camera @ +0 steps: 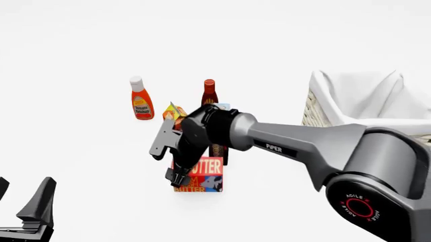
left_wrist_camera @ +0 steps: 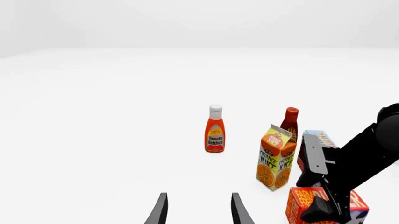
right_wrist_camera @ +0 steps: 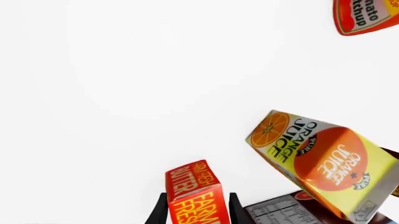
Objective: Pick the butter and place it in the basket.
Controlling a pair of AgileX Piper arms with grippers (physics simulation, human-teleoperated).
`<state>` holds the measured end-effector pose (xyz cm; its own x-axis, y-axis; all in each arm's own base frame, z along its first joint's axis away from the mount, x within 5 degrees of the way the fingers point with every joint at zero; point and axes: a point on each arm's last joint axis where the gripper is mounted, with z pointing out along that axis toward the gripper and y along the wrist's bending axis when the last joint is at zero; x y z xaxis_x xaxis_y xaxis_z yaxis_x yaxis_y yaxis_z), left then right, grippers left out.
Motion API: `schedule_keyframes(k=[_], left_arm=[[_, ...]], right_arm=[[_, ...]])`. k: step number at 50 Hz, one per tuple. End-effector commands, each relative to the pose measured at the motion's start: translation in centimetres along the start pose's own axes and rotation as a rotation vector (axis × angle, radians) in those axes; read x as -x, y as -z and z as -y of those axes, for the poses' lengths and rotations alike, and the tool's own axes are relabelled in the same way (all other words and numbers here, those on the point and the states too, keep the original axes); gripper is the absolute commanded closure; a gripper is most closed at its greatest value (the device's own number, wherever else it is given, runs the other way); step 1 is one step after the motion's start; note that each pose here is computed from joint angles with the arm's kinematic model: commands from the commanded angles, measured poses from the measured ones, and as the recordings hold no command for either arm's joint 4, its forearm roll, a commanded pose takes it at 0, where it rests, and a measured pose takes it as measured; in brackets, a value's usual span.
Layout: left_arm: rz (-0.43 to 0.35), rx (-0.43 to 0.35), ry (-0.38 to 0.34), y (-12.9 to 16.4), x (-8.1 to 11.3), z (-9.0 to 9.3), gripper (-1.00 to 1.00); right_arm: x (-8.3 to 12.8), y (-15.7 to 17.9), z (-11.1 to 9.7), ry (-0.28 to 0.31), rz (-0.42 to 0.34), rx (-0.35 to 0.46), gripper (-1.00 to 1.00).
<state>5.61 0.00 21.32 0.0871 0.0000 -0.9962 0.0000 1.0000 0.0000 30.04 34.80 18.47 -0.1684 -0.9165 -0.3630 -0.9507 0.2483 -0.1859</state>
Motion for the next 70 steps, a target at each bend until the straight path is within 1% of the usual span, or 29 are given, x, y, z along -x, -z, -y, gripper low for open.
schedule_keyframes(k=[1,12,18,19,21,24,26,31,34,35,40,54,60,70], left_arm=[[0.000,0.000,0.000,0.0,0.0,0.0,-1.00],[0.000,0.000,0.000,0.0,0.0,0.0,-1.00],[0.000,0.000,0.000,0.0,0.0,0.0,-1.00],[0.000,0.000,0.000,0.0,0.0,0.0,-1.00],[0.000,0.000,0.000,0.0,0.0,0.0,-1.00],[0.000,0.000,0.000,0.0,0.0,0.0,-1.00],[0.000,0.000,0.000,0.0,0.0,0.0,-1.00],[0.000,0.000,0.000,0.0,0.0,0.0,-1.00],[0.000,0.000,0.000,0.0,0.0,0.0,-1.00],[0.000,0.000,0.000,0.0,0.0,0.0,-1.00],[0.000,0.000,0.000,0.0,0.0,0.0,-1.00],[0.000,0.000,0.000,0.0,0.0,0.0,-1.00],[0.000,0.000,0.000,0.0,0.0,0.0,-1.00],[0.000,0.000,0.000,0.0,0.0,0.0,-1.00]], right_arm=[[-1.7,-3.8,1.5,-0.042,-0.089,0.020,1.00],[-2.0,-4.8,2.5,-0.050,-0.112,0.025,1.00],[-1.9,-4.9,2.7,-0.050,-0.113,0.025,1.00],[-1.8,-4.7,2.5,-0.046,-0.107,0.023,1.00],[-1.0,-3.6,1.0,-0.032,-0.080,0.021,1.00],[-1.0,-3.2,0.6,-0.025,-0.076,0.022,1.00],[-0.6,-2.2,0.2,-0.013,-0.058,0.018,1.00],[-0.3,-1.3,-0.5,-0.003,-0.040,0.015,1.00],[-0.3,-1.3,-0.5,-0.003,-0.040,0.015,1.00],[-0.2,-0.7,-0.8,0.003,-0.034,0.015,1.00],[-0.1,0.1,-1.0,0.008,-0.022,0.011,1.00],[0.1,1.5,-1.0,0.014,-0.003,0.002,1.00],[0.3,2.4,-1.7,0.017,0.011,0.002,1.00],[0.7,3.8,-2.2,0.020,0.035,-0.003,1.00]])
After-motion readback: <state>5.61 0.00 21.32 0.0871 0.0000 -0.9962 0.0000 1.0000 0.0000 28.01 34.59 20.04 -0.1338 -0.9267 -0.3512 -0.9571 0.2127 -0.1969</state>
